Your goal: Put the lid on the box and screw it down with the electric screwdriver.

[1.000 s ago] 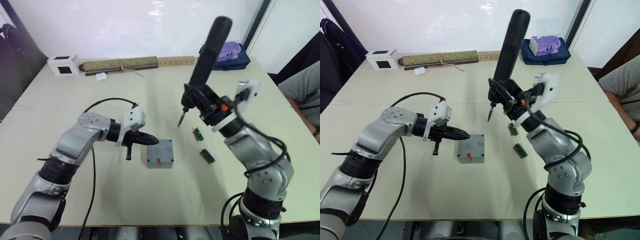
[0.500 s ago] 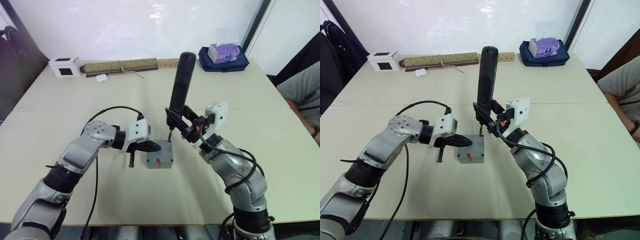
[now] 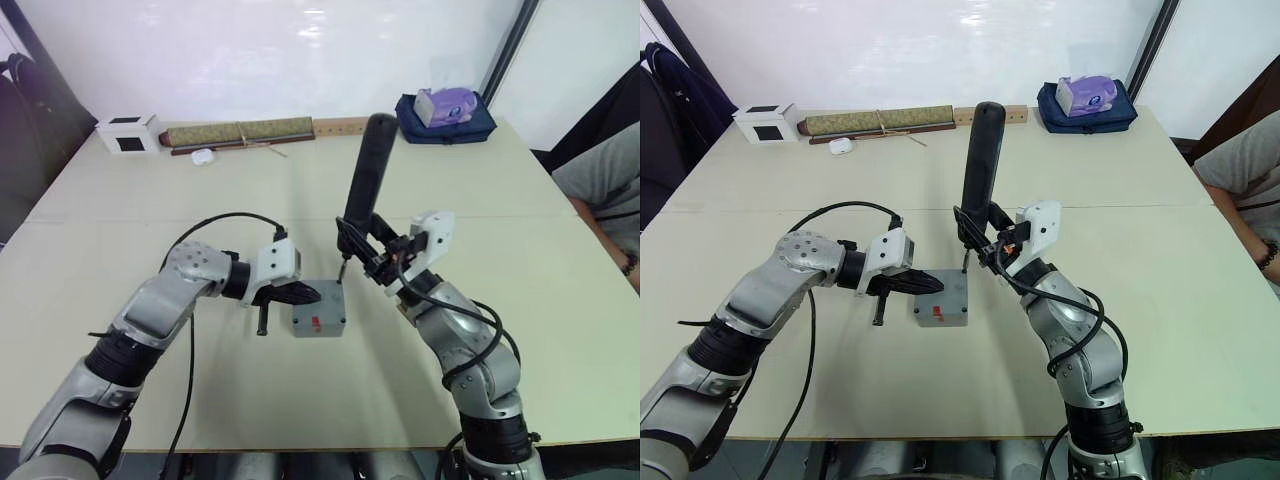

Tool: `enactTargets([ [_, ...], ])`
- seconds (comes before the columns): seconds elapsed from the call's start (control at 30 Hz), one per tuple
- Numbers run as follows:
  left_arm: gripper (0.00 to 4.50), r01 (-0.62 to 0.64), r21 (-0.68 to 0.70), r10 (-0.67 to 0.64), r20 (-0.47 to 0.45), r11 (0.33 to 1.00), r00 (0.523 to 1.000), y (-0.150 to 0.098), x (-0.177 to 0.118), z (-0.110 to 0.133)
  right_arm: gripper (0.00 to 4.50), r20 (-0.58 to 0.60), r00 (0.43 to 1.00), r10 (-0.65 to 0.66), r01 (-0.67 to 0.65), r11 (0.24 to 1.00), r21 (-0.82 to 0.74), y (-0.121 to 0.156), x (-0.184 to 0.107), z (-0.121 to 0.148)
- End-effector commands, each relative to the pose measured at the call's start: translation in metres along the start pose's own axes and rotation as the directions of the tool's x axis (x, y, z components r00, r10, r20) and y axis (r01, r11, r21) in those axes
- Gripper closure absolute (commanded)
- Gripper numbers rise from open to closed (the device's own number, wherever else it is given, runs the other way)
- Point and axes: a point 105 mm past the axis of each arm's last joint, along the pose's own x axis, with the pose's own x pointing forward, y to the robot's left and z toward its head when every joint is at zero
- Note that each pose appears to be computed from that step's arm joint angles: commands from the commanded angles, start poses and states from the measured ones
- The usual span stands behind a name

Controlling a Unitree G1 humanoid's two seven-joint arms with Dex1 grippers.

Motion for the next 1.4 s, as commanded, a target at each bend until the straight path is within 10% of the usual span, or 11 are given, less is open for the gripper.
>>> enactTargets([
  [0.03,4.5,0.003,-0.046,-0.005,-0.047,0.999,0.999,-0.004,0.002,-0.013,2.73,0.027,0.999,0.03,-0.029,0.999,-0.021,0.006,-0.001,0.003],
  [0.63,4.5,0.013,-0.066,-0.019,-0.092,0.998,0.996,-0.012,0.003,-0.03,2.73,-0.359,0.931,0.061,-0.072,0.997,-0.018,0.016,-0.031,-0.083],
  [1.4,4.5,0.002,-0.094,-0.01,-0.086,0.996,0.996,-0.011,0.005,-0.034,2.73,-0.408,0.913,0.001,-0.033,0.997,-0.071,-0.001,-0.039,-0.098],
])
